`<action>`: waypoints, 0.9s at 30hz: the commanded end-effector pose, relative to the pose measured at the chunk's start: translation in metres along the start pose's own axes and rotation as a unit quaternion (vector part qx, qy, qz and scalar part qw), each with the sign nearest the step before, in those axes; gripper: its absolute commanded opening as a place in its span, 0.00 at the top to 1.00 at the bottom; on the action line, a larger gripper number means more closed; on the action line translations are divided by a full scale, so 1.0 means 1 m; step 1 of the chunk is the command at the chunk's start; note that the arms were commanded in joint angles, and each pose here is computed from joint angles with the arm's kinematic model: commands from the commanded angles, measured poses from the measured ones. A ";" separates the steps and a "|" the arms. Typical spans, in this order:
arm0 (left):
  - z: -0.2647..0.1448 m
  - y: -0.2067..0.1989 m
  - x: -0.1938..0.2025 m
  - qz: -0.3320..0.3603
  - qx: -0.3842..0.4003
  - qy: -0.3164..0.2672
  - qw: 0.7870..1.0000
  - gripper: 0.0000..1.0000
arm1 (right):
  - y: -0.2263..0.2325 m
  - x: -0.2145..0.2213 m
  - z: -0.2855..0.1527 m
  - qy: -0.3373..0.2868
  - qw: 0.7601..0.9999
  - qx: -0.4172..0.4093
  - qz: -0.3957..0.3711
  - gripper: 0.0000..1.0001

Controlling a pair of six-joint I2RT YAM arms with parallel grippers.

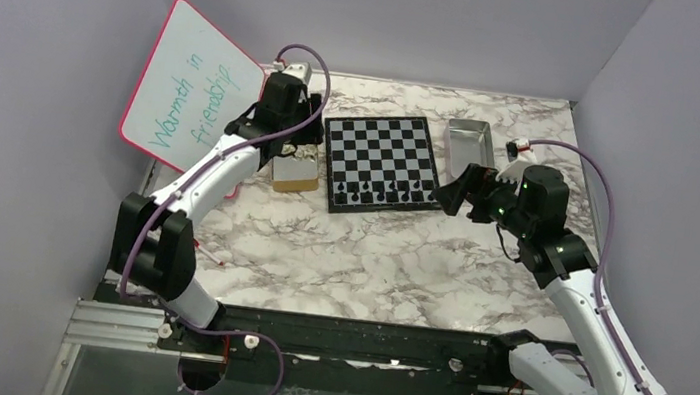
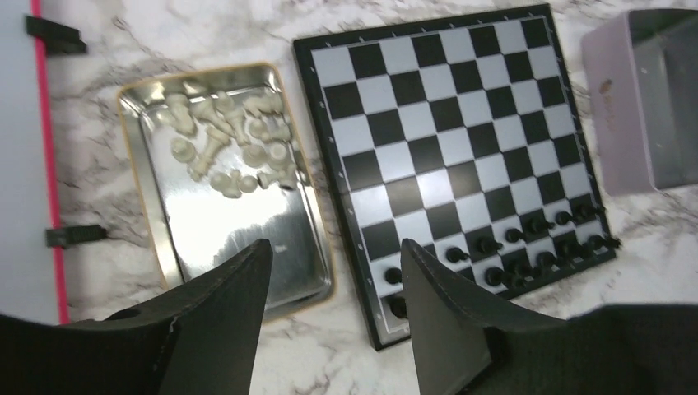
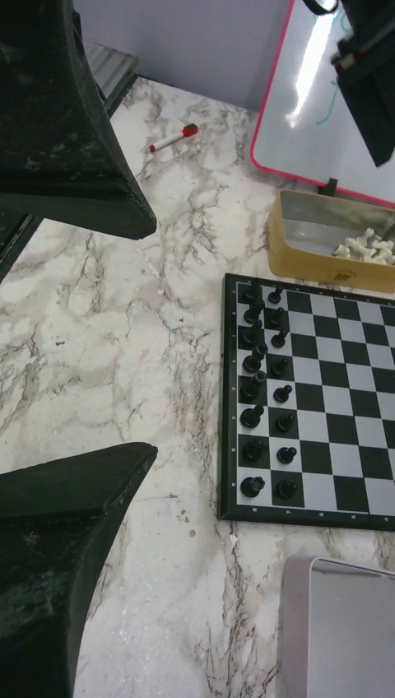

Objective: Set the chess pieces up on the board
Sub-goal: Pick up the chess piece from the storage box.

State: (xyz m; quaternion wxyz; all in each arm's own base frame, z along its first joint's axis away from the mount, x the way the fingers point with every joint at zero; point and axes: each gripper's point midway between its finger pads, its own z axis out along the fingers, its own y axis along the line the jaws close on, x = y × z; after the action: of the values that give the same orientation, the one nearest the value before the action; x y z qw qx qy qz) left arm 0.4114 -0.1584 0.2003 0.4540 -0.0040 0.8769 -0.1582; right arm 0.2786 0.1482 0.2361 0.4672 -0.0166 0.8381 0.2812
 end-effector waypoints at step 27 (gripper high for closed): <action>0.107 0.064 0.014 0.033 -0.123 0.058 0.990 0.65 | -0.002 0.004 -0.018 0.009 1.000 0.018 0.003 0.01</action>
State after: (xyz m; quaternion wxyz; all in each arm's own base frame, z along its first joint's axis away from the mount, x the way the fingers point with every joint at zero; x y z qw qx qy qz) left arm 0.4958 -0.1226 0.1255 0.4130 -0.0324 0.9101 -0.0141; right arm 0.2627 0.1431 0.2443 0.4647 -0.0191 0.8401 0.2792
